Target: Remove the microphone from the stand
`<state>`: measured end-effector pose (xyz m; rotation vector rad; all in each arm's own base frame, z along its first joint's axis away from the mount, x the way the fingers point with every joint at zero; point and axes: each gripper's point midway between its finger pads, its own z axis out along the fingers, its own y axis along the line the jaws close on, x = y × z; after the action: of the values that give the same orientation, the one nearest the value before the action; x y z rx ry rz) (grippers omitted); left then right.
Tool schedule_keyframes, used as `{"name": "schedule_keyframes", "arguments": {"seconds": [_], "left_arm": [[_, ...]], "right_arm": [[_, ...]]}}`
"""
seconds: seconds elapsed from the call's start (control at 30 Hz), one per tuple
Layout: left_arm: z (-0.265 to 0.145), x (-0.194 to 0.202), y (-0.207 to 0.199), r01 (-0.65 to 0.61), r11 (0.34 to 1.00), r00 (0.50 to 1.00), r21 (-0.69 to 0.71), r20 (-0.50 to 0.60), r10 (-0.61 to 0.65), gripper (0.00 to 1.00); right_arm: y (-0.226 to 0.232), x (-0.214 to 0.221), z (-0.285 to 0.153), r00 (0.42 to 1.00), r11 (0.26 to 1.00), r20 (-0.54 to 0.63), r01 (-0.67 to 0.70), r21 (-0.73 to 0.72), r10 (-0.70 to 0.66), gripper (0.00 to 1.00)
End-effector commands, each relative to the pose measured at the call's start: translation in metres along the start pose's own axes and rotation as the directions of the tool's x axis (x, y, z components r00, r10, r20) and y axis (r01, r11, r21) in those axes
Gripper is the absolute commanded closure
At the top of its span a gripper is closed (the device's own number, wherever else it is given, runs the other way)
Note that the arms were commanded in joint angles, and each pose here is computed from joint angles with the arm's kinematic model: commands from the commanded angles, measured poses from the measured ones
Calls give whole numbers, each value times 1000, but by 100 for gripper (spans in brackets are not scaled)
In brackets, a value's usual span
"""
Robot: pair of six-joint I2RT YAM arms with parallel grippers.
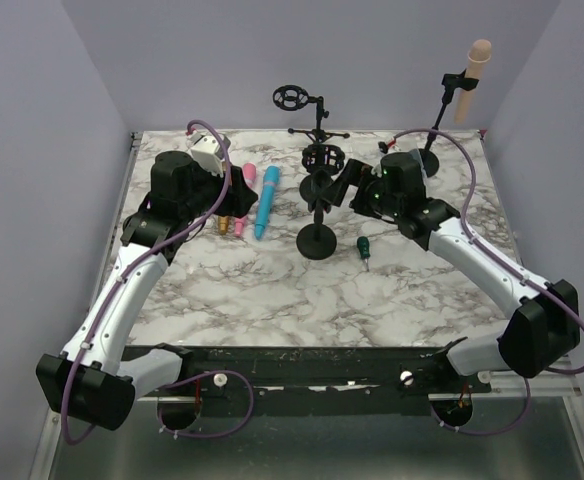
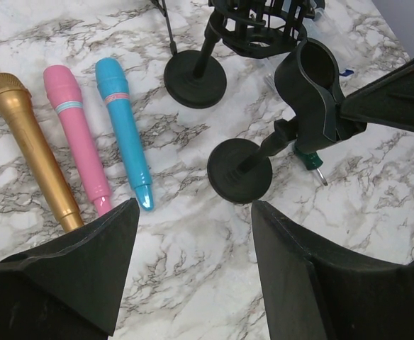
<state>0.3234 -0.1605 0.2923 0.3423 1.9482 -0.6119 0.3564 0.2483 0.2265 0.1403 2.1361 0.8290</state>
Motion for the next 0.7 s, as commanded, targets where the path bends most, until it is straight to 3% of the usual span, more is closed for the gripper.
{"name": "schedule_keyframes", "arguments": {"seconds": [0.0, 0.33, 0.53, 0.67], "left_arm": [[-8, -6, -5, -24, 1000, 999, 6, 30, 24, 34], [-16, -13, -9, -31, 999, 998, 15, 61, 30, 34], [-18, -14, -13, -28, 999, 997, 31, 71, 26, 34], [-17, -13, -15, -31, 999, 997, 37, 74, 28, 34]], "right_arm": [[1, -19, -27, 994, 991, 5, 111, 68, -112, 0], [22, -136, -73, 908, 943, 303, 216, 252, -289, 0], [-15, -221, -95, 797, 839, 447, 132, 527, -407, 0], [-46, -276, -107, 747, 802, 519, 32, 597, -415, 0]]}}
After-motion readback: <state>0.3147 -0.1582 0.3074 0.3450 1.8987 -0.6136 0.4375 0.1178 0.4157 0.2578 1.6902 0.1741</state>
